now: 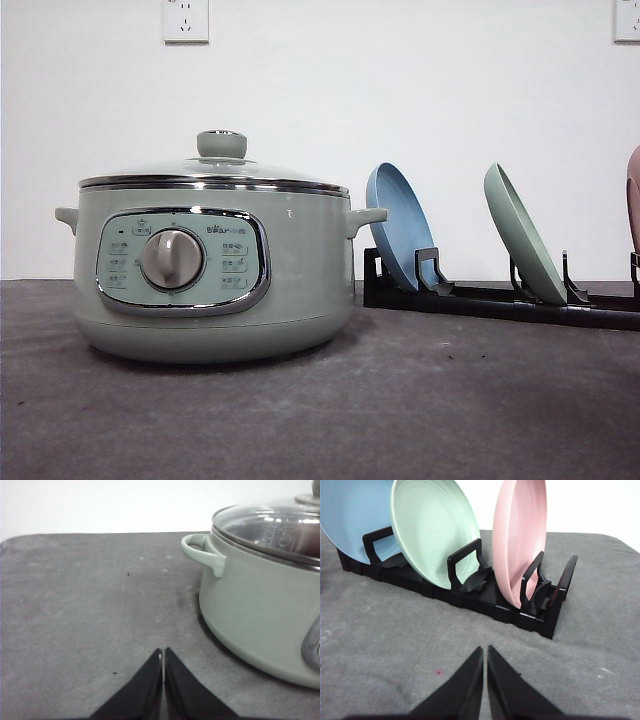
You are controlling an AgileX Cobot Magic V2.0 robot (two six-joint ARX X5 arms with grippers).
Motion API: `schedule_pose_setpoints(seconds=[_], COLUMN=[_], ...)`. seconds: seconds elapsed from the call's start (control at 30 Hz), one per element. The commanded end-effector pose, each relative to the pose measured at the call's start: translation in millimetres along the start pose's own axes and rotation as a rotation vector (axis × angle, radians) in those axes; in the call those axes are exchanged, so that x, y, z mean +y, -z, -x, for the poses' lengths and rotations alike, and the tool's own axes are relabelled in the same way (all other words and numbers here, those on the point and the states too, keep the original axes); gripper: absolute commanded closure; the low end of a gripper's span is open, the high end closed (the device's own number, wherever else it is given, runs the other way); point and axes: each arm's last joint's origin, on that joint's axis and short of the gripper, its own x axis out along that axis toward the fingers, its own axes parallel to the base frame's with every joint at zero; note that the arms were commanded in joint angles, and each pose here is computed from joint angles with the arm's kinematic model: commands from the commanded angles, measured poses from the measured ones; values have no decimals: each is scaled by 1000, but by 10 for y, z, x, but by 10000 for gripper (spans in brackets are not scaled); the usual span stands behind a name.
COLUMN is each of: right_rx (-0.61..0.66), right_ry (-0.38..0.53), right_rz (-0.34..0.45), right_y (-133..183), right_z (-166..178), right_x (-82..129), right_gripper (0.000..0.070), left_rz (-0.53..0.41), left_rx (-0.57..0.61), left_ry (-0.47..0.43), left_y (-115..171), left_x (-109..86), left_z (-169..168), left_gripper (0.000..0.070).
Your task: Transfer potato from steamer to green plate
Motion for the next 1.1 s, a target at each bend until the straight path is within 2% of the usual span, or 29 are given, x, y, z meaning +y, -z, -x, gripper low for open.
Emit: schedule_pose_setpoints(seconds=[0.0, 0.07, 0.13, 0.27, 0.43, 0.53, 0.7, 0.87, 1.07], right_rx=[-3, -1, -1, -13, -61, -101, -142, -103, 23], right_ry=[-10, -23, -36, -92, -110, -122, -148, -195, -286], right_rz=[-40, -80, -87, -142, -257, -309, -366, -361, -326], right_y=[9, 10, 10, -51, -247, -409, -778, -1198, -1629], right_z=[-4, -4, -4, 16, 86, 148, 260, 352, 409], right_x=[2, 6, 10, 26, 29, 33, 39, 58, 95], right_gripper=[700, 700, 700, 700, 700, 700, 700, 700, 700], left_rz=[76, 101, 121, 159, 319, 355, 355, 352, 328], left_rx=[14, 11, 12, 16, -55, -109, -117, -46, 63], left_ry=[3, 3, 6, 60, 88, 112, 120, 124, 222], left_y=[61, 58, 59, 46, -135, -324, -737, -1173, -1702], left_x=[1, 0, -1, -19, -36, -51, -63, -75, -121], left_z=[-19, -19, -19, -18, 13, 49, 101, 68, -41], left_gripper=[700, 700, 700, 700, 698, 698, 698, 698, 698])
